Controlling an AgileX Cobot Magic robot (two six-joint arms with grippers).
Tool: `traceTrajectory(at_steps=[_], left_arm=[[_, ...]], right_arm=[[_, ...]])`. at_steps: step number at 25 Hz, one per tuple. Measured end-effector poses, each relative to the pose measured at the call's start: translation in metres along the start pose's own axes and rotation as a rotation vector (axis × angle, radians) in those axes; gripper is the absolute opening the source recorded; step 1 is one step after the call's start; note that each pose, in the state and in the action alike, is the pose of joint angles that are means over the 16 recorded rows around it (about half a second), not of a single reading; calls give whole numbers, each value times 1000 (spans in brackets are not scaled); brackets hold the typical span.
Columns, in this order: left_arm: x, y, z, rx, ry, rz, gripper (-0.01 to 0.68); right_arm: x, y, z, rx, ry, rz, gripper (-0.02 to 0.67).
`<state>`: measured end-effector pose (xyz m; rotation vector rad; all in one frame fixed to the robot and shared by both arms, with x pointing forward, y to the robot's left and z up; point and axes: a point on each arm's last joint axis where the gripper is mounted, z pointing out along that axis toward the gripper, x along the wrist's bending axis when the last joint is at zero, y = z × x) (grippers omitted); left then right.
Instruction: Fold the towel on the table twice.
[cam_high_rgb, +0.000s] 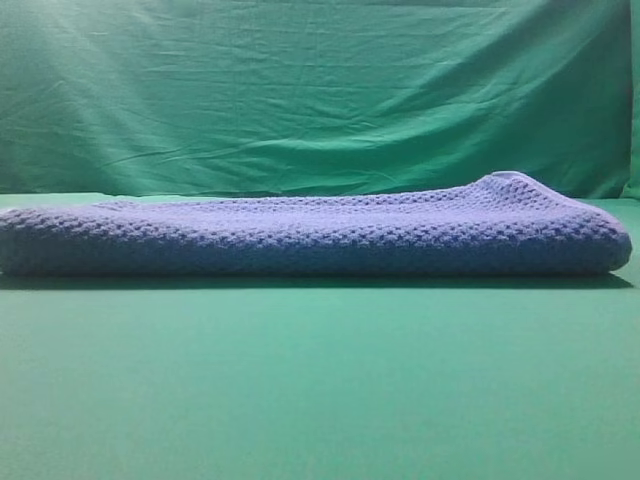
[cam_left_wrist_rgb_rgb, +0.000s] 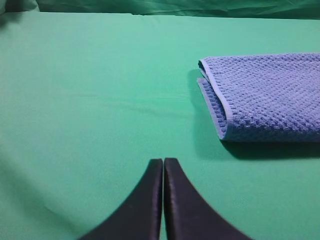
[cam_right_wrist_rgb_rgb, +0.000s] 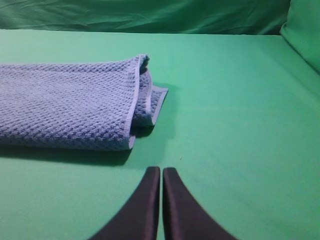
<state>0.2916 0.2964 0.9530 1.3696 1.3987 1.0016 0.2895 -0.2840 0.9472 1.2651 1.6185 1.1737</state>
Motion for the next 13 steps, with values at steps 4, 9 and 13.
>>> traceTrajectory(at_steps=[4, 9, 13], left_arm=[[0, 0, 0, 0, 0, 0, 0], [0, 0, 0, 0, 0, 0, 0], [0, 0, 0, 0, 0, 0, 0]], right_arm=[[0, 0, 0, 0, 0, 0, 0], [0, 0, 0, 0, 0, 0, 0], [0, 0, 0, 0, 0, 0, 0]])
